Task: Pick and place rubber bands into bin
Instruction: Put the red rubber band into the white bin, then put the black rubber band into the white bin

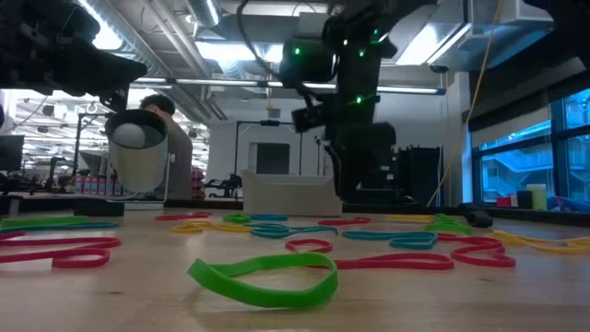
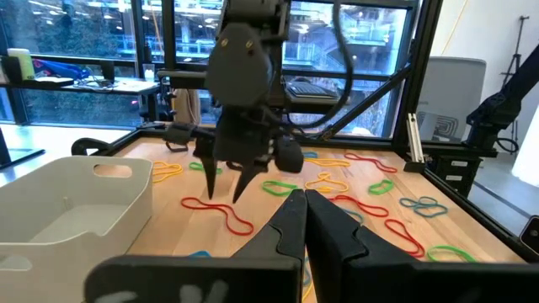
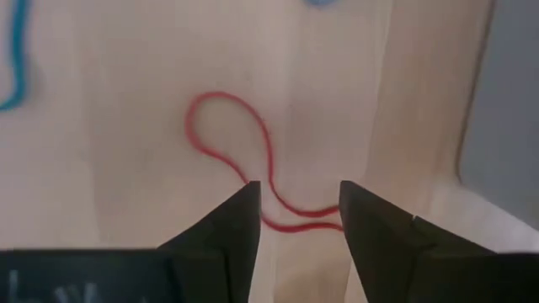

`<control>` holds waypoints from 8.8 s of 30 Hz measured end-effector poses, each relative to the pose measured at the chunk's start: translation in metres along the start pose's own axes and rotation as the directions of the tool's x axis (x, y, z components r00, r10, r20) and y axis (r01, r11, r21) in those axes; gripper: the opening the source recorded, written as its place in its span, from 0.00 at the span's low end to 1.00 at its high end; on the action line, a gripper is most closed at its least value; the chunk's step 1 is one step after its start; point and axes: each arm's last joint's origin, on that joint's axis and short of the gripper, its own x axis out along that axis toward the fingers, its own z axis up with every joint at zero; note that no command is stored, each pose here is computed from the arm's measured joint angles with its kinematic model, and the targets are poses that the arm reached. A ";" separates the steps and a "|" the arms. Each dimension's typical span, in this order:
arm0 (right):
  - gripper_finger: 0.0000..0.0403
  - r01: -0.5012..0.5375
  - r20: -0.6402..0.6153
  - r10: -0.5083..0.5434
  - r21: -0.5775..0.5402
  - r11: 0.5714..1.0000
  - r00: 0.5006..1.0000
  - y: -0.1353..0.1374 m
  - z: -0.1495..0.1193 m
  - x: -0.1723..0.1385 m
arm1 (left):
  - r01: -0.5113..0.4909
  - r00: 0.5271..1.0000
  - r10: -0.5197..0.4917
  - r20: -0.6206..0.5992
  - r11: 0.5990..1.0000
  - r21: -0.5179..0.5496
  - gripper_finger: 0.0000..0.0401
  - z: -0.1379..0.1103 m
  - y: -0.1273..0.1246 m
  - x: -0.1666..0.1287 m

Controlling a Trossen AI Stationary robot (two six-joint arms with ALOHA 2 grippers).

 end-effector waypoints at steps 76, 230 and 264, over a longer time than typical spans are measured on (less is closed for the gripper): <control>0.00 0.092 0.221 -0.197 0.412 0.906 0.955 -0.151 0.025 -0.094 | 0.000 1.000 0.000 0.000 1.000 0.000 0.00 0.000 0.000 0.000; 0.02 -0.406 0.654 0.227 0.134 0.904 0.722 0.079 -0.175 -0.034 | -0.744 -0.227 0.102 -0.969 0.623 0.240 0.20 -0.040 0.047 0.129; 0.02 -0.408 0.659 0.226 0.133 0.903 0.717 0.079 -0.175 -0.035 | -0.724 -0.027 0.189 -0.982 0.674 0.149 0.01 0.062 0.036 0.196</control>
